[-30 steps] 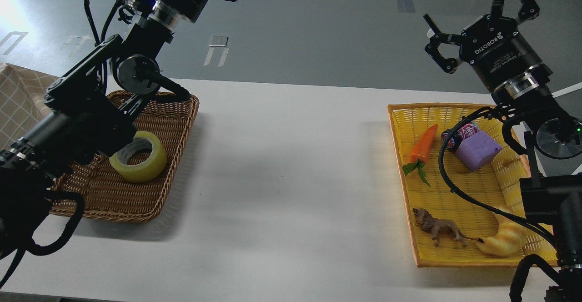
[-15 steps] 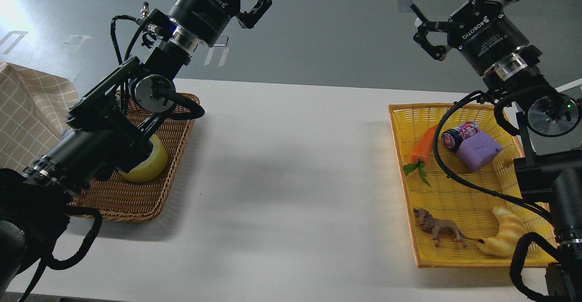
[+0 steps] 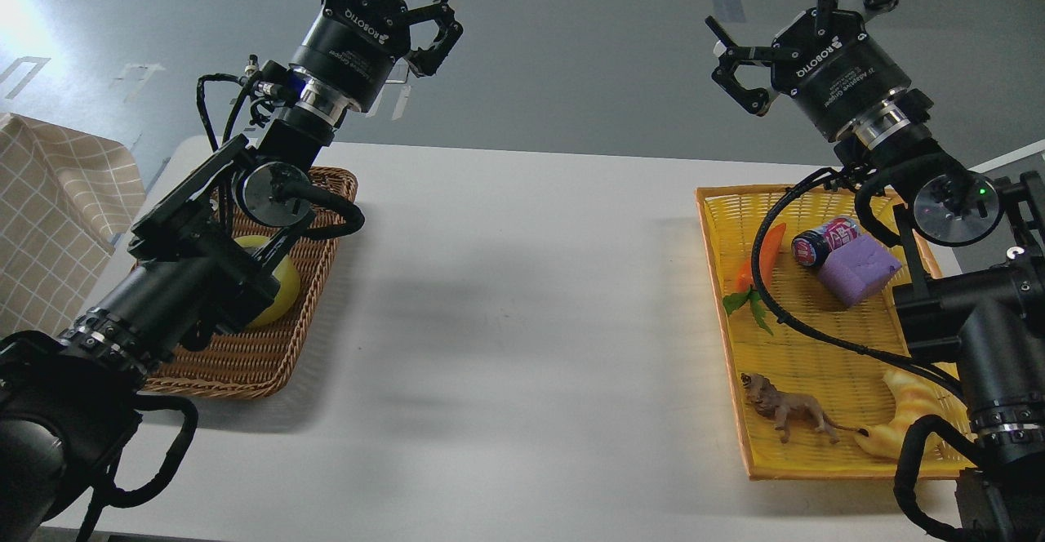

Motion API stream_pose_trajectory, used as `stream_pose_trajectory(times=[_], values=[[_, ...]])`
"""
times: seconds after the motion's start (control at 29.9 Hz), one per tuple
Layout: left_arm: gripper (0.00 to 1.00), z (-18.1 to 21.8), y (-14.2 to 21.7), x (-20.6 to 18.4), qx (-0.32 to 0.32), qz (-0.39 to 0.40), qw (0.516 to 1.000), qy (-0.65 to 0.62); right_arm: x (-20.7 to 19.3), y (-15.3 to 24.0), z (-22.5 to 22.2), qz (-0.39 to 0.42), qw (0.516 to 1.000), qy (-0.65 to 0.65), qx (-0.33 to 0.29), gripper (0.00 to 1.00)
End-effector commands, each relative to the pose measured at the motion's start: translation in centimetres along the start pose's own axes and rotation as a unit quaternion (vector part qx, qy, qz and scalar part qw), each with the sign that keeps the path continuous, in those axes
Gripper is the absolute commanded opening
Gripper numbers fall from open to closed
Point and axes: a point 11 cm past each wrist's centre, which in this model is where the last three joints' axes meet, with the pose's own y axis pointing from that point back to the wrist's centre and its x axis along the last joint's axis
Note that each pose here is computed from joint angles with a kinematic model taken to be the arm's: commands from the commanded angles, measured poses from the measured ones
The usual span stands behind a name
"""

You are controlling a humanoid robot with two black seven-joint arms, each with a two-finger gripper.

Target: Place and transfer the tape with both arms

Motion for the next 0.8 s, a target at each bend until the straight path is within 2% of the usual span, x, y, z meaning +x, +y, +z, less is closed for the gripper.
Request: stream_pose_trajectory(times=[0.0,0.77], values=[[0.98,-0.12,0.03,0.04,0.001,0.001,1.0,0.001,-0.03,-0.05,0.75,-0.001,1.0,-0.01,-0.001,1.0],[0.98,-0.56,0.66,0.18,0.004,0.003,1.0,0.002,0.88,0.82,1.57,0.012,1.0,-0.017,-0.005,1.0]])
